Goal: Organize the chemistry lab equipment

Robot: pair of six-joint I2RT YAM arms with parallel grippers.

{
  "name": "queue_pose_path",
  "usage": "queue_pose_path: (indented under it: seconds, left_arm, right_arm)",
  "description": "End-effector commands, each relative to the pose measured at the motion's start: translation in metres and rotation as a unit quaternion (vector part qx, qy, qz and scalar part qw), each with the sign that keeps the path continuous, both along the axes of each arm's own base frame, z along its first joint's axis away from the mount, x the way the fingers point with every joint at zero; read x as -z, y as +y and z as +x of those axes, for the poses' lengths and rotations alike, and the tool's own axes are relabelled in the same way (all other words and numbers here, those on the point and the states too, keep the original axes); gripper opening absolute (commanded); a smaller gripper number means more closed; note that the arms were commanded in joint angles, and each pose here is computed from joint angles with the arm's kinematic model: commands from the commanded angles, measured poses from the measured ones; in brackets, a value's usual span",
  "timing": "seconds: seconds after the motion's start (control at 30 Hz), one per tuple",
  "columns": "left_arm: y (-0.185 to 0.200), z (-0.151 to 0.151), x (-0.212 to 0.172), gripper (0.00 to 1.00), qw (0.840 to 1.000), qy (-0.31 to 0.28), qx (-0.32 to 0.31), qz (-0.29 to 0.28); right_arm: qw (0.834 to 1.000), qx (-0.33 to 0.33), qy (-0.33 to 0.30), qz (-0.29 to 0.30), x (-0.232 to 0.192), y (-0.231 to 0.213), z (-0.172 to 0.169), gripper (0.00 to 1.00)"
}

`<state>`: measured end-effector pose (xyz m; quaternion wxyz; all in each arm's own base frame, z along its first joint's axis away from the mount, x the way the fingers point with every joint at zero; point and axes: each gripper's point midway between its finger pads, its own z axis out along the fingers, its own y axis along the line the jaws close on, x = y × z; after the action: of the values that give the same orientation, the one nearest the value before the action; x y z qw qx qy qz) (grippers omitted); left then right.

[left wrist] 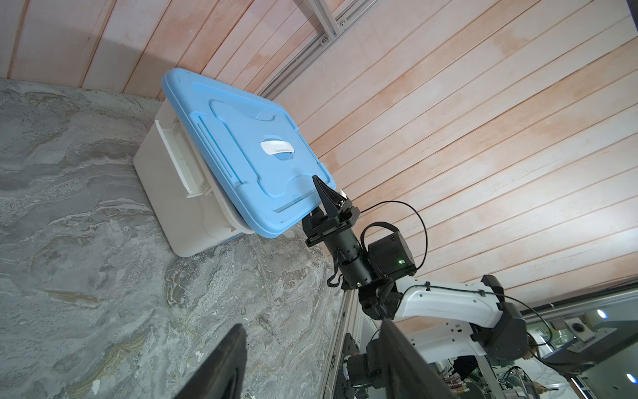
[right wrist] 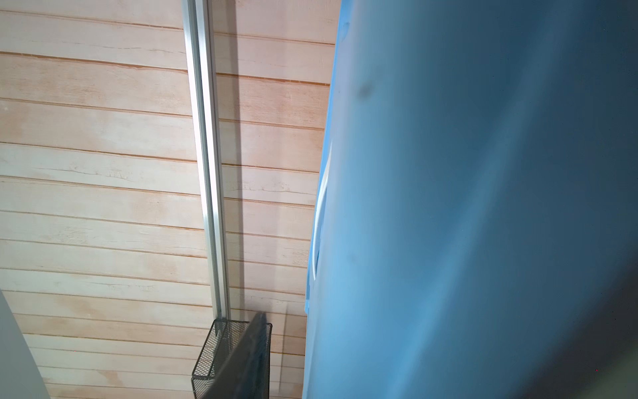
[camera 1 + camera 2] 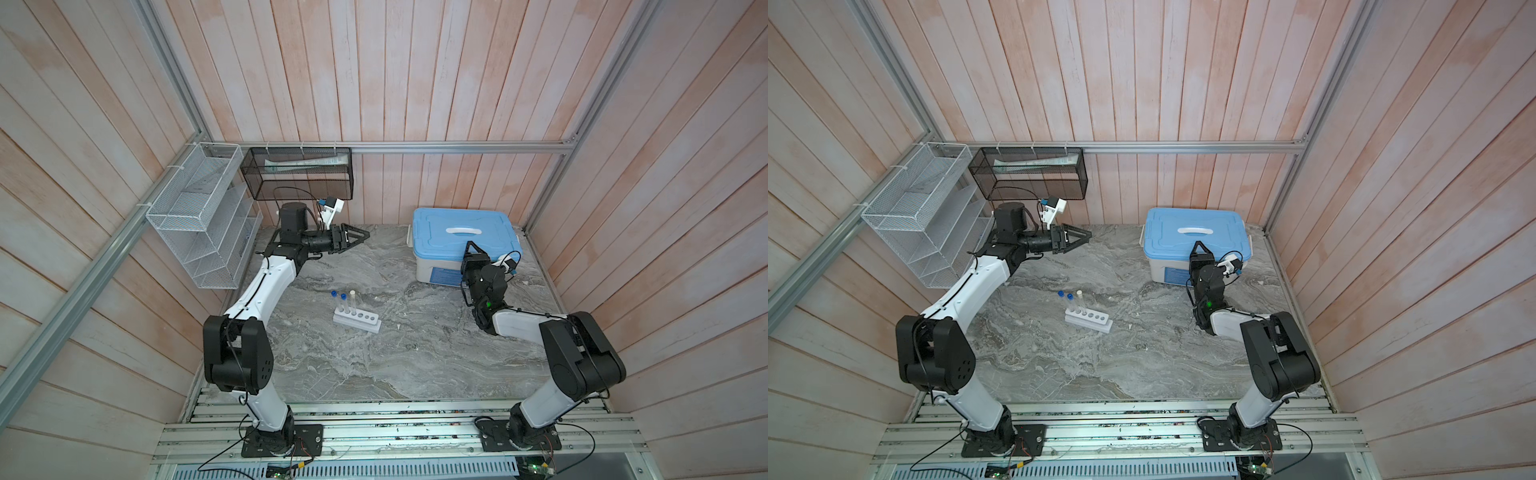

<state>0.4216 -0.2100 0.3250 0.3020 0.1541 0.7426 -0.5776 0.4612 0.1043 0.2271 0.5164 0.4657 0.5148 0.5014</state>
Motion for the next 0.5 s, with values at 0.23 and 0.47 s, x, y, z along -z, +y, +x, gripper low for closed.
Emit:
queue_pose_path:
  seconds: [0.23, 0.47]
  left_arm:
    - [0.002, -0.006, -0.005, 0.63, 1.0, -0.013, 0.002, -0.001]
    - [0.002, -0.008, -0.003, 0.62, 1.0, -0.012, 0.002, 0.0]
  right_arm:
    - [1.0, 0.01, 0.004, -0.006, -0.005, -0.005, -0.012, 0.55]
    - [1.0, -0.006, 0.011, -0.001, -0.002, 0.006, -0.007, 0.59]
